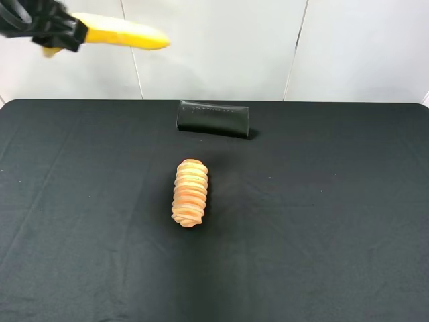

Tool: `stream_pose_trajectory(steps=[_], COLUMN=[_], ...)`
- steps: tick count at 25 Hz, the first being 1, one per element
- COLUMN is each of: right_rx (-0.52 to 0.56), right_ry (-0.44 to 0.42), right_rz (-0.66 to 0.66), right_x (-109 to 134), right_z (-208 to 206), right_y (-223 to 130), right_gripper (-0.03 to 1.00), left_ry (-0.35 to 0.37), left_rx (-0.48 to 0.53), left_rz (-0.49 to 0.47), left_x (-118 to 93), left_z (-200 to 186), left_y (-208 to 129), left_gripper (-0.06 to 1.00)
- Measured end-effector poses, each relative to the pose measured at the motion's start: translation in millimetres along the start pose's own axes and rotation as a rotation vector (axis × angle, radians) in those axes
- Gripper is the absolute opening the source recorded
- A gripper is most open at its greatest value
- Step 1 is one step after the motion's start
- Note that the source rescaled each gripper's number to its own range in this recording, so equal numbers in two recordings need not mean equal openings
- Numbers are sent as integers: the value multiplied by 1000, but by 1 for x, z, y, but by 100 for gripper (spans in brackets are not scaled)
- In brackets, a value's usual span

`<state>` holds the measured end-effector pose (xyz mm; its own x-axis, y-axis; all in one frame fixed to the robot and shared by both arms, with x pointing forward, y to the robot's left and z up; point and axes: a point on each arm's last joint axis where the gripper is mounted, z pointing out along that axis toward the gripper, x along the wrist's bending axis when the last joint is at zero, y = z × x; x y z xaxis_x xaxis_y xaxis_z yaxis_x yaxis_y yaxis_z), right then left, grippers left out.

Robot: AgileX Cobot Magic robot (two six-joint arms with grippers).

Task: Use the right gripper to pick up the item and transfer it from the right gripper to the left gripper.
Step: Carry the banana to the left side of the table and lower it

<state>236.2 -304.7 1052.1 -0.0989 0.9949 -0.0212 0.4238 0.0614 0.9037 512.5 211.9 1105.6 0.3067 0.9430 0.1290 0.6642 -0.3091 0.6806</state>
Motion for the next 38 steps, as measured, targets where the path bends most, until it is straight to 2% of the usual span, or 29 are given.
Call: stream_pose_trajectory(steps=[4,7,13,20,28,36,37,38], right_rx=[0,0,0,0,0,0,0,0], right_ry=[0,0,0,0,0,0,0,0], right_rz=[0,0,0,0,0,0,0,0], right_x=[0,0,0,0,0,0,0,0], right_z=[0,0,0,0,0,0,0,0], right_y=[0,0,0,0,0,0,0,0], right_gripper=[100,100,100,100,100,100,100,100], left_ry=[57,69,59,44,25,22,22,22], left_rx=[87,161,282,362,391,402,402,401], left_rz=[-57,-73,-67,-90,-128,-131,-131,-131], left_x=[25,32,31,24,15,13,13,13], left_z=[28,52,93,122,133,133,133,133], left_y=[-8,-15,-30,-61,-105,-113,-113,-113], left_gripper=[0,0,0,0,0,0,1,9])
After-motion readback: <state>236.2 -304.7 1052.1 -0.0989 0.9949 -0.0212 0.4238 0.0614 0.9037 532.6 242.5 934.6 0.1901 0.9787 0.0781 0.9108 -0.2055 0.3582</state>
